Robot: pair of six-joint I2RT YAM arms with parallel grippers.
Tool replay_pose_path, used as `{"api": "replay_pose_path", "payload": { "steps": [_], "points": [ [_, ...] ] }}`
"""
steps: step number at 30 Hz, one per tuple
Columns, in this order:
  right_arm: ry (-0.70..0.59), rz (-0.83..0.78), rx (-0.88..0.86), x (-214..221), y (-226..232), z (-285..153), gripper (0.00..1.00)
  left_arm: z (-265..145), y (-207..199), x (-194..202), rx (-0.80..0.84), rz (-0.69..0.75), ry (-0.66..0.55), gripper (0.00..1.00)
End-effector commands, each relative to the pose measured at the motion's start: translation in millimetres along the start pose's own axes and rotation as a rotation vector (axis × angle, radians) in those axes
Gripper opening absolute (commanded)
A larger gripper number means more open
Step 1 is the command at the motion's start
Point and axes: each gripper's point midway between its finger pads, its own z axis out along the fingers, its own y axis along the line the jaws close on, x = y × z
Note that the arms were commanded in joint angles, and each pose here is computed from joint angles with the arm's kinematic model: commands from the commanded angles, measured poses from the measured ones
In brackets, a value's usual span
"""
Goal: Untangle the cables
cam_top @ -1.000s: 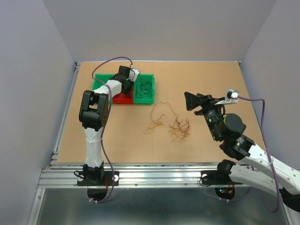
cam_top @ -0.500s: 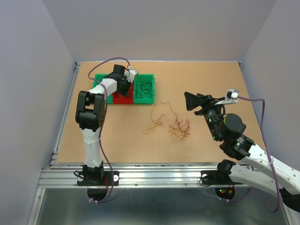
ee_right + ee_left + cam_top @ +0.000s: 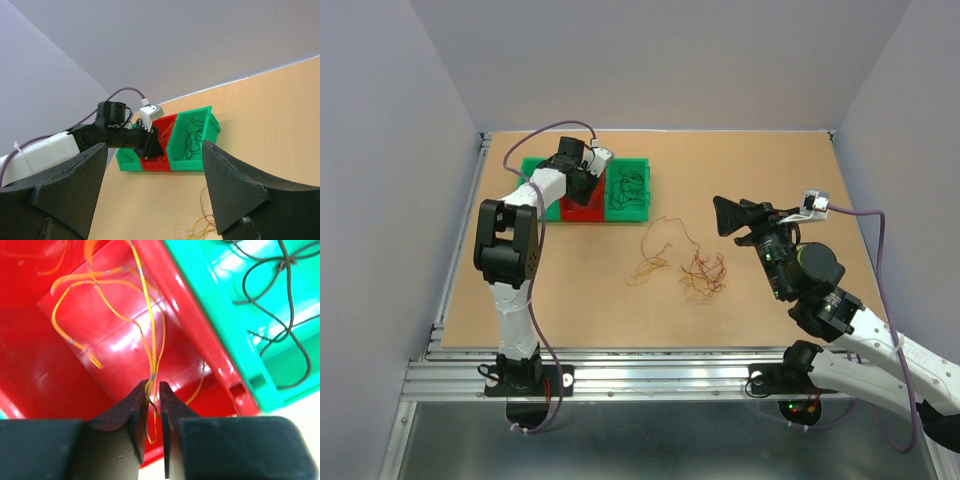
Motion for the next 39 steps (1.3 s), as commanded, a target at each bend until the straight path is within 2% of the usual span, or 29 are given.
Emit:
{"api": "replay_pose_path", "payload": {
  "steps": [1,4,6,13,18,27,32,35,39],
  "points": [
    [-0.02,0.005,-0.008,-7,2,-1,0.81,-38,12,-23,-0.067,0.013,-0.101,0.32],
    [-0.016,0.004,-0.012,-7,3,-1,0.81,-57,14,-35,-0.095,0.026,-0.176,0.48],
    [-0.011,-0.001,-0.011,-5,3,0,0.81,-62,14,-36,-0.106,0.04,-0.202,0.55],
    [-0.005,-0.007,-0.009,-3,3,1,0.81,-72,23,-43,-0.159,0.03,-0.234,0.55],
    [-0.005,-0.008,-0.007,-3,3,1,0.81,-66,22,-43,-0.148,0.036,-0.23,0.5],
    [-0.001,-0.008,-0.01,-2,4,1,0.82,-63,20,-55,-0.126,0.046,-0.274,0.49],
    [-0.001,-0.009,-0.008,-2,3,2,0.82,-45,24,-58,-0.126,0.043,-0.263,0.44],
    [0.0,-0.01,-0.008,-1,4,2,0.82,-34,29,-60,-0.133,0.041,-0.251,0.4],
    [0.0,-0.009,-0.006,-1,3,3,0.82,-17,30,-57,-0.125,0.042,-0.224,0.22]
  ]
}}
